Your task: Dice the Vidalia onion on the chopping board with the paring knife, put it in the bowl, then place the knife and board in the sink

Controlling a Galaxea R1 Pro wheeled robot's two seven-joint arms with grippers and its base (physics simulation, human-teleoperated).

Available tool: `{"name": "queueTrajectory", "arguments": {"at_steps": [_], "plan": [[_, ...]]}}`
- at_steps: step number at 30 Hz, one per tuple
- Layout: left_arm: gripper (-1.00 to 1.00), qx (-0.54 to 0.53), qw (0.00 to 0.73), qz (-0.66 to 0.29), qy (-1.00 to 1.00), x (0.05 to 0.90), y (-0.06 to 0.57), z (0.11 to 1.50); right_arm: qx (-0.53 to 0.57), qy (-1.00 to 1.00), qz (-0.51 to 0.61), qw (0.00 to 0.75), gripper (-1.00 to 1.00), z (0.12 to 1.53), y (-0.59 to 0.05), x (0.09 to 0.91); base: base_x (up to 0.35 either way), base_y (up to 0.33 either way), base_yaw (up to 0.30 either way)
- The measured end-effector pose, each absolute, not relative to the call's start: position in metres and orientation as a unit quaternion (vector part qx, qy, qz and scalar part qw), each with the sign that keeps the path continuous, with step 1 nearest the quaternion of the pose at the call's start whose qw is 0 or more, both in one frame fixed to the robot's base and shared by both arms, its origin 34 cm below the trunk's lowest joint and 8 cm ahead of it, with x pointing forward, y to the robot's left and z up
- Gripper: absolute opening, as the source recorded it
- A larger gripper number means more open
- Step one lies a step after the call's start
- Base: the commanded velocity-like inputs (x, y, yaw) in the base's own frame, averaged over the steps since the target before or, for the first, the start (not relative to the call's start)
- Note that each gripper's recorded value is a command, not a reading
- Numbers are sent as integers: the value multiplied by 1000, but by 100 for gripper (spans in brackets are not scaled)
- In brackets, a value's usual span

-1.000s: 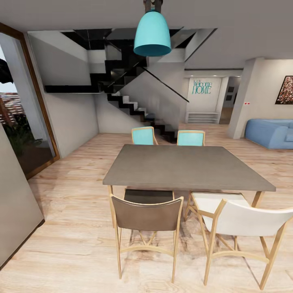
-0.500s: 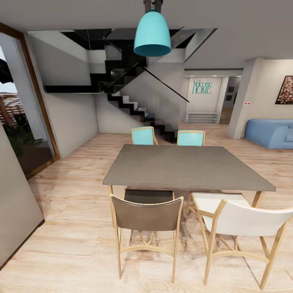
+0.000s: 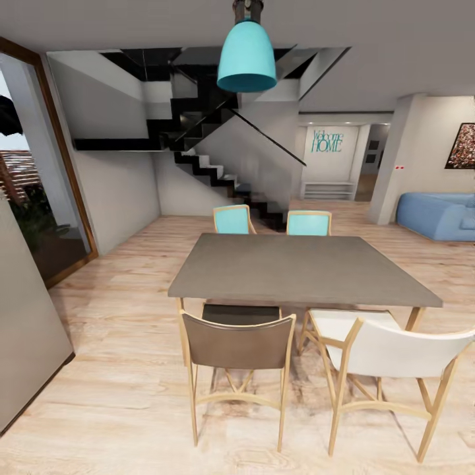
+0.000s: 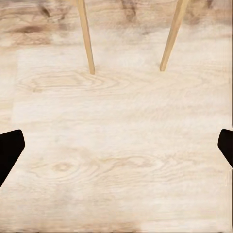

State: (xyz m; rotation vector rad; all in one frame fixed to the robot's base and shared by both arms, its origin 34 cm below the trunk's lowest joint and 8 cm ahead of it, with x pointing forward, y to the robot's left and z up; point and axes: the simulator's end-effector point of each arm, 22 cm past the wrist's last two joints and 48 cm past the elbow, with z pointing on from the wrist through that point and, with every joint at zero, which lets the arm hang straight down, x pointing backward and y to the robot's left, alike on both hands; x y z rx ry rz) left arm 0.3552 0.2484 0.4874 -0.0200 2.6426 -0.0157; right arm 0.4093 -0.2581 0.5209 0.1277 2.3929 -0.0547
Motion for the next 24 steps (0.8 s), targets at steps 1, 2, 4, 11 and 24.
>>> {"name": "queueTrajectory", "arguments": {"at_steps": [1, 2, 4, 11, 24], "plan": [[100, -7, 247, -6, 969, 355, 248, 487, 50, 930, -21, 363, 100, 521, -258, 409, -334, 0, 0], [100, -7, 248, -6, 969, 355, 249, 487, 50, 930, -22, 363, 100, 520, -258, 408, -338, 0, 0], [100, -7, 248, -6, 969, 355, 249, 487, 51, 930, -22, 362, 100, 520, -259, 408, -342, 0, 0], [100, -7, 242, -5, 970, 349, 249, 485, 50, 930, -22, 363, 100, 520, -258, 408, -345, 0, 0], [100, -5, 241, -5, 970, 348, 249, 484, 51, 931, -21, 361, 100, 519, -257, 406, -104, 0, 184]]}}
